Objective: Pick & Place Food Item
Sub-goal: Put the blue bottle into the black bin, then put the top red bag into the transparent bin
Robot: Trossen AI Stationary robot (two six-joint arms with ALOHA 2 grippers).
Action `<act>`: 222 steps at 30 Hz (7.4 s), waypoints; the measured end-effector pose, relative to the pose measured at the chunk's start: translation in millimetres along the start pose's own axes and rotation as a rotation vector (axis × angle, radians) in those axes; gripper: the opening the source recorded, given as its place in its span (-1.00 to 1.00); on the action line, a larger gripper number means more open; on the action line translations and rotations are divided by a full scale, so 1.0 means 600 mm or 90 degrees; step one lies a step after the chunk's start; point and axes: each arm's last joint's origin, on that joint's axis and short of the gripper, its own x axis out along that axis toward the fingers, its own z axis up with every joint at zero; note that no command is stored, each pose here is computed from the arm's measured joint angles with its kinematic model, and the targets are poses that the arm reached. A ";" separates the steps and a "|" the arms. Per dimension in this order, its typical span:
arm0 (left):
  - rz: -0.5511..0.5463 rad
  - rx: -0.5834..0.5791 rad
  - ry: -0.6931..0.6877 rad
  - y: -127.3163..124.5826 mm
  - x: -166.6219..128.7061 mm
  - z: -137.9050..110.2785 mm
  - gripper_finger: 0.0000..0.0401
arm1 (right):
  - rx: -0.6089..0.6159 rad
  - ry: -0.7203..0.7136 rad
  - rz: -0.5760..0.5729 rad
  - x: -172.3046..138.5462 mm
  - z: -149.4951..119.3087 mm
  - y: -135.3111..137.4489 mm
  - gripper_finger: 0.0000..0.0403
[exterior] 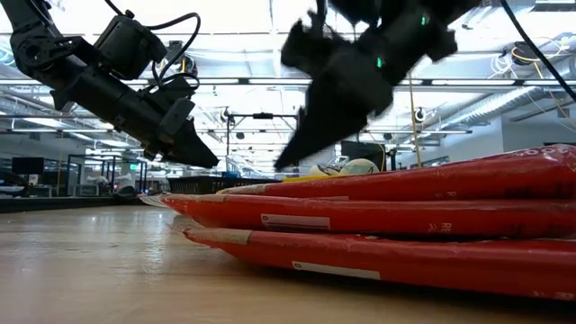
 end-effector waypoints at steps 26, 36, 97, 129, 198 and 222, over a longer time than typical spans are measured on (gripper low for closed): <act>-0.001 -0.002 0.002 0.000 0.000 -0.001 -0.40 | 0.008 0.092 0.001 0.037 -0.043 -0.004 0.02; -0.001 -0.002 0.002 0.000 0.000 -0.001 -0.40 | 0.011 0.095 0.005 0.037 -0.044 -0.003 -0.06; -0.241 -0.189 -0.077 -0.060 0.000 0.087 0.28 | -0.310 -0.147 -0.395 -0.029 0.072 -0.070 -0.71; -0.227 -0.156 -0.098 -0.060 0.000 0.090 -0.69 | -0.302 -0.154 -0.378 -0.030 0.070 -0.053 -0.66; 0.029 -0.092 0.083 -0.004 0.007 0.041 -0.24 | -0.097 -0.162 0.141 -0.176 -0.069 0.179 0.29; 0.032 -0.150 0.082 -0.004 0.007 0.041 -0.24 | -0.381 -0.023 -0.063 -0.151 -0.183 0.244 0.08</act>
